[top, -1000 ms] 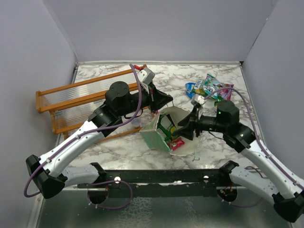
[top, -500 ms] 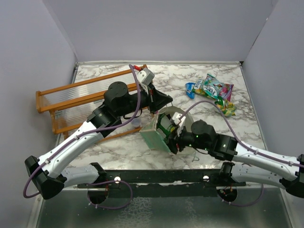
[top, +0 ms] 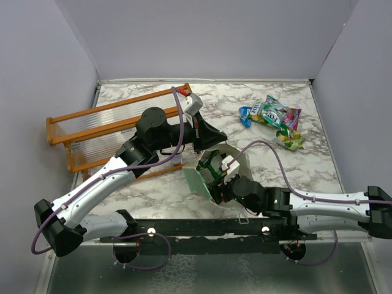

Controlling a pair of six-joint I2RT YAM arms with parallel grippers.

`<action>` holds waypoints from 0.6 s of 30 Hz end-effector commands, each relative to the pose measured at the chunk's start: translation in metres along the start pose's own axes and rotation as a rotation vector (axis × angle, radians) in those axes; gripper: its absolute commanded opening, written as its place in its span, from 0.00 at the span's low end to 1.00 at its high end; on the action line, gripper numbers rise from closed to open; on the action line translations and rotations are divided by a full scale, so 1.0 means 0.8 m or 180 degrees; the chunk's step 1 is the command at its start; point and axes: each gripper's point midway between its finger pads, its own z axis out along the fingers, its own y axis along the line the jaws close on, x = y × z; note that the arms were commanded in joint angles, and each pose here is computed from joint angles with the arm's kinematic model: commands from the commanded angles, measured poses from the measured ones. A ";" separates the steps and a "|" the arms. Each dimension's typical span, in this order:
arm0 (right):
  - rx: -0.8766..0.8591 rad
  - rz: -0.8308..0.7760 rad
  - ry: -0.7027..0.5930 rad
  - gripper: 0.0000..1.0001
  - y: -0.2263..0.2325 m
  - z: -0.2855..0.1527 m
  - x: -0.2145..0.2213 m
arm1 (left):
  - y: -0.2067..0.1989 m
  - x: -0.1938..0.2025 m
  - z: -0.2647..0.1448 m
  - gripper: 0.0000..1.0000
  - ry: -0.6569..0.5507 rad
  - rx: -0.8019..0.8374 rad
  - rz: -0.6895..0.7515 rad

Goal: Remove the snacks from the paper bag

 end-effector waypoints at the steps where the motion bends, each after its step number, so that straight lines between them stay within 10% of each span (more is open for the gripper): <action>1: 0.0655 0.0191 -0.0339 0.64 -0.046 -0.011 -0.026 | -0.028 -0.021 -0.002 0.00 -0.0137 0.0327 0.0122; 18: 0.1144 0.0219 0.0039 0.77 -0.074 0.033 -0.010 | -0.031 -0.020 0.009 0.00 -0.0169 0.0451 -0.0025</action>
